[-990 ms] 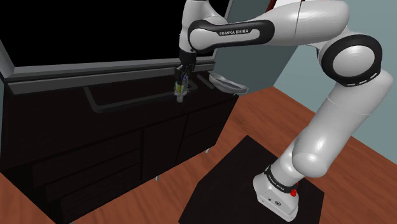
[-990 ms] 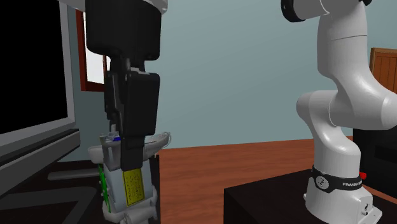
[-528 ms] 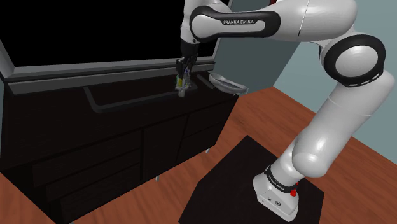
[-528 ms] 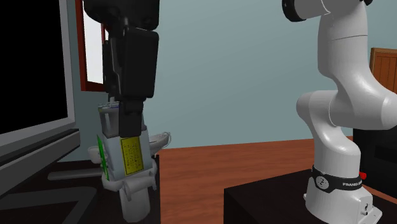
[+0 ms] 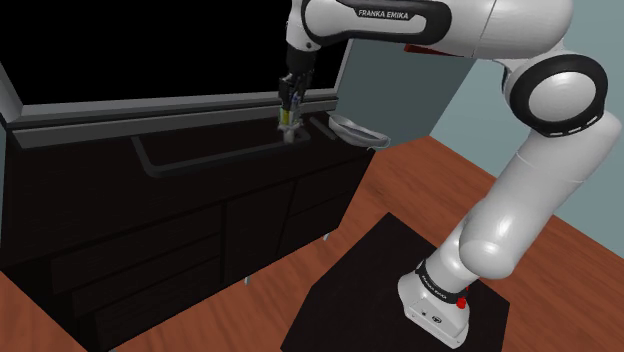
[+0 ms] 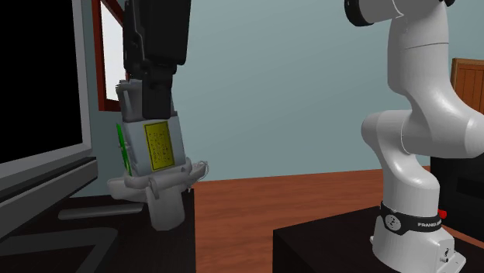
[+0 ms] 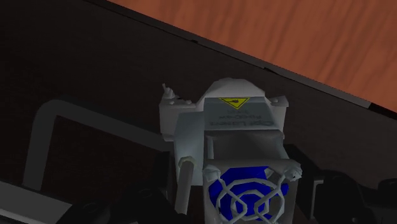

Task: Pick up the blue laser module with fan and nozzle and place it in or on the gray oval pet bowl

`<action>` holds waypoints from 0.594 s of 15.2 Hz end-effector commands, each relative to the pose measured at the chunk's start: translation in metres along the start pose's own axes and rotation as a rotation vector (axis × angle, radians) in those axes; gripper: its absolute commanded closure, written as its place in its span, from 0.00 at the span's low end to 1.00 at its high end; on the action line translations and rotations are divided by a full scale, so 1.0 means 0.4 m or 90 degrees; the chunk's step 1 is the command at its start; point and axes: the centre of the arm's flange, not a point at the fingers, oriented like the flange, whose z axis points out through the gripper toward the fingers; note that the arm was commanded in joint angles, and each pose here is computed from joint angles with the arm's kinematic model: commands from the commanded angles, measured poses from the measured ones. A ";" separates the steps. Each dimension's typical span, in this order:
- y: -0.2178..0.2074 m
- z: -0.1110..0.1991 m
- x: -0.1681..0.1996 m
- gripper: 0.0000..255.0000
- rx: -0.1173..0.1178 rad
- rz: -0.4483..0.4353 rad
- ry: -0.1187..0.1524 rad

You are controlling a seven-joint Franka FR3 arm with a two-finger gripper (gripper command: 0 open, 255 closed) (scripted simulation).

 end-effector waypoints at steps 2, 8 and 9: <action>0.007 -0.041 0.001 1.00 0.000 0.000 0.000; 0.134 -0.058 -0.039 1.00 0.000 0.000 0.000; 0.166 -0.058 -0.049 1.00 0.000 0.000 0.000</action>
